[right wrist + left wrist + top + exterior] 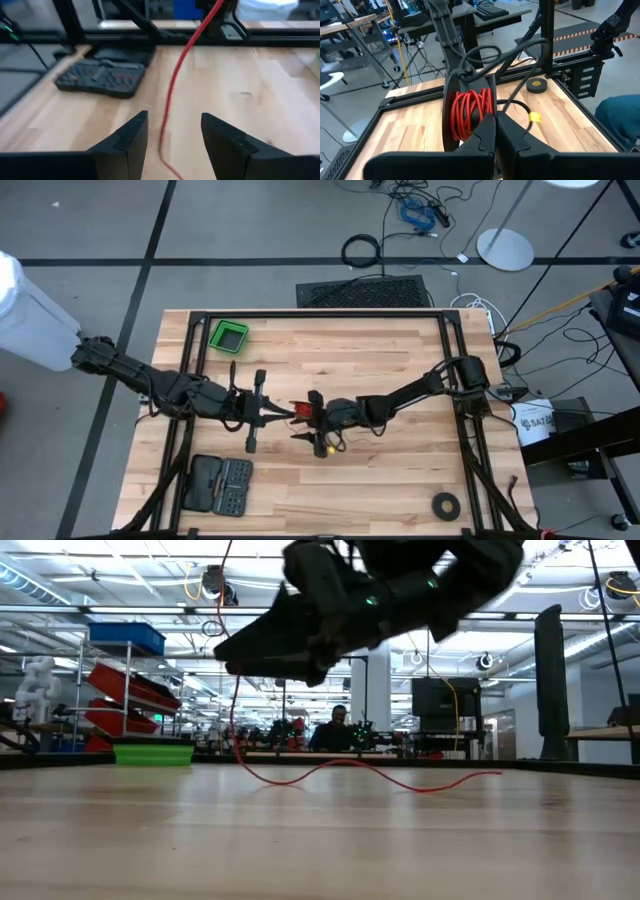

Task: Coil cords
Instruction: Coil the red wire into the spool

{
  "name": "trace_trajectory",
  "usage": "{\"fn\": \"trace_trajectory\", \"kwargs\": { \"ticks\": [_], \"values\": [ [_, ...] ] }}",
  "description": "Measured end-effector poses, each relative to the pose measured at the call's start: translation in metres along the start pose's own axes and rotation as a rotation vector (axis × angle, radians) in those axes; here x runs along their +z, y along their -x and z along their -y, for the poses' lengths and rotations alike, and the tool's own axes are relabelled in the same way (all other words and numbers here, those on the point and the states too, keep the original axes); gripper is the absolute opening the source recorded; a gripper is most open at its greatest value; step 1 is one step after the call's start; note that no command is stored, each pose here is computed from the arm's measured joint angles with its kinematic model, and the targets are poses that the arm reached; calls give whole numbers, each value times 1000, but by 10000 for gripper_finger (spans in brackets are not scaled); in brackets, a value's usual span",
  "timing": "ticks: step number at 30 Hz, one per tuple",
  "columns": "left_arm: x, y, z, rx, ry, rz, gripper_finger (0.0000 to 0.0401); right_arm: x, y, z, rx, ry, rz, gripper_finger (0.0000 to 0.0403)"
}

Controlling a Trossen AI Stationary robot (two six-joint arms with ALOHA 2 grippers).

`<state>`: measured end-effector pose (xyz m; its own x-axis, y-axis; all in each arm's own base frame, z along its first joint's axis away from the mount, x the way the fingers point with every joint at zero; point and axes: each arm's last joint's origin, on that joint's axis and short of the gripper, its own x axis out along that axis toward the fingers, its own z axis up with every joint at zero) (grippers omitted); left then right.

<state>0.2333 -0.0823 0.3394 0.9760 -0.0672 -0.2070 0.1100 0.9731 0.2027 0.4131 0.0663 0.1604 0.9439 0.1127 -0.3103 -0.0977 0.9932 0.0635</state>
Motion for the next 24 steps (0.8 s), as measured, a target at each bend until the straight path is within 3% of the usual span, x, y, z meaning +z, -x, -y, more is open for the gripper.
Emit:
{"fn": "trace_trajectory", "kwargs": {
  "ticks": [9,15,20,24],
  "values": [
    [0,0,0,0,-3,-2,4,13,-5,3,-13,39,-29,151],
    [-1,0,0,18,-22,-8,4,4,-4,6,1,62,-121,96],
    [-1,0,-1,20,-23,-8,4,2,-4,5,28,59,-147,17],
    [-1,0,-1,21,-30,-8,4,-4,-3,6,27,47,-210,6]
  ]
}}
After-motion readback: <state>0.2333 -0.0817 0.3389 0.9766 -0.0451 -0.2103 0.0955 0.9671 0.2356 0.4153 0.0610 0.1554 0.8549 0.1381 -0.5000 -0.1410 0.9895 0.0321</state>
